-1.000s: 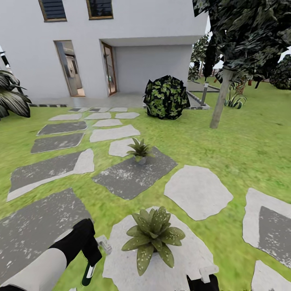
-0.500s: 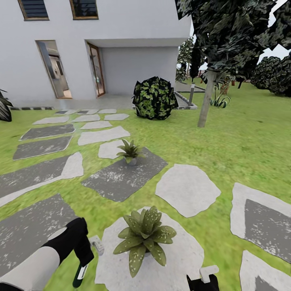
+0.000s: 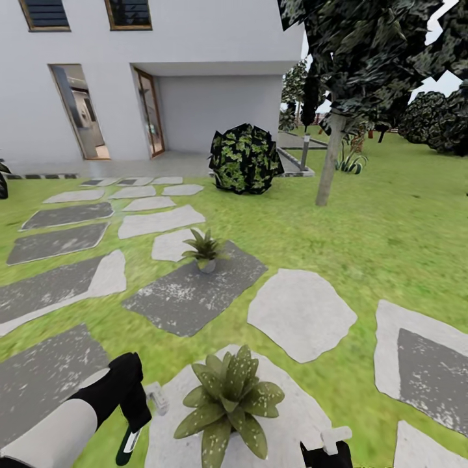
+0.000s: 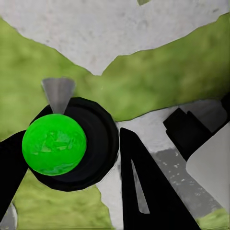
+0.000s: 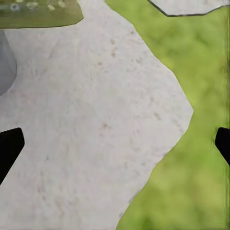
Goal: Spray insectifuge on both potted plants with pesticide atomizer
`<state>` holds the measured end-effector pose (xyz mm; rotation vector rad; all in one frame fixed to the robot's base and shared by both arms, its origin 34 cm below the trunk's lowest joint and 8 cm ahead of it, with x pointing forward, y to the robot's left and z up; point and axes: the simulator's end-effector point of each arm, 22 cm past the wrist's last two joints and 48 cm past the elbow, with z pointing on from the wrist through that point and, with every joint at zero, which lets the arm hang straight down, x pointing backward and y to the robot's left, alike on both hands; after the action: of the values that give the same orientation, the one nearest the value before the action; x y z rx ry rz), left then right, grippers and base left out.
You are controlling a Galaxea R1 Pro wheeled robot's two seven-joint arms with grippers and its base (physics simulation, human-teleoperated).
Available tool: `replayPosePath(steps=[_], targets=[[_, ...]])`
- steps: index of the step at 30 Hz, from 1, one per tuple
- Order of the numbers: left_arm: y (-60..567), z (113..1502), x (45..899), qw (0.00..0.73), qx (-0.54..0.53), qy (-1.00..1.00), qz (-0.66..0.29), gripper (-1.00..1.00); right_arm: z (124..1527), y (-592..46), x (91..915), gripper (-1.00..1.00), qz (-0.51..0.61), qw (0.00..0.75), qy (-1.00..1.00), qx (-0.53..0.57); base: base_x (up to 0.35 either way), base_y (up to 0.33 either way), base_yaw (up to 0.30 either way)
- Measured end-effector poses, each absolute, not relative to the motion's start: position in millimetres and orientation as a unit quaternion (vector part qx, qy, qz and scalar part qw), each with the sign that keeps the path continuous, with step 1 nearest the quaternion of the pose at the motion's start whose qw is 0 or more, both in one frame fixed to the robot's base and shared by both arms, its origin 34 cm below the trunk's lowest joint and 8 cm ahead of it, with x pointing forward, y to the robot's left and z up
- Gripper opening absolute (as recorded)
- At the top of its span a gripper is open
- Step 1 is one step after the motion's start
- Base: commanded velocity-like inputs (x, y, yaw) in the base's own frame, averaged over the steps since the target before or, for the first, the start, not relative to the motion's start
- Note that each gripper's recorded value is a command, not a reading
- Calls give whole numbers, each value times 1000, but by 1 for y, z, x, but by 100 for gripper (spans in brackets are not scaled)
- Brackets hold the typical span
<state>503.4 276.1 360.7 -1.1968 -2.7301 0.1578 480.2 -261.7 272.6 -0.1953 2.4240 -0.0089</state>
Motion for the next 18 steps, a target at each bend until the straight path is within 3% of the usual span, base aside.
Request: replayPosePath(steps=[5, 10, 14, 18], targets=[[275, 361, 503, 80, -407, -909, 49, -100, 274, -262, 481, 100, -4, 349, 934, -75, -25, -1, -271], [275, 362, 504, 78, -408, -909, 47, -100, 274, -262, 482, 100, -4, 350, 934, -75, -261, 33, -279], [275, 363, 506, 76, -407, -909, 46, -100, 275, -262, 483, 100, -4, 351, 933, -75, -297, 158, -280], [275, 364, 506, 75, -407, -909, 46, -100, 276, -262, 483, 100, -4, 352, 933, -75, -61, 283, -281]])
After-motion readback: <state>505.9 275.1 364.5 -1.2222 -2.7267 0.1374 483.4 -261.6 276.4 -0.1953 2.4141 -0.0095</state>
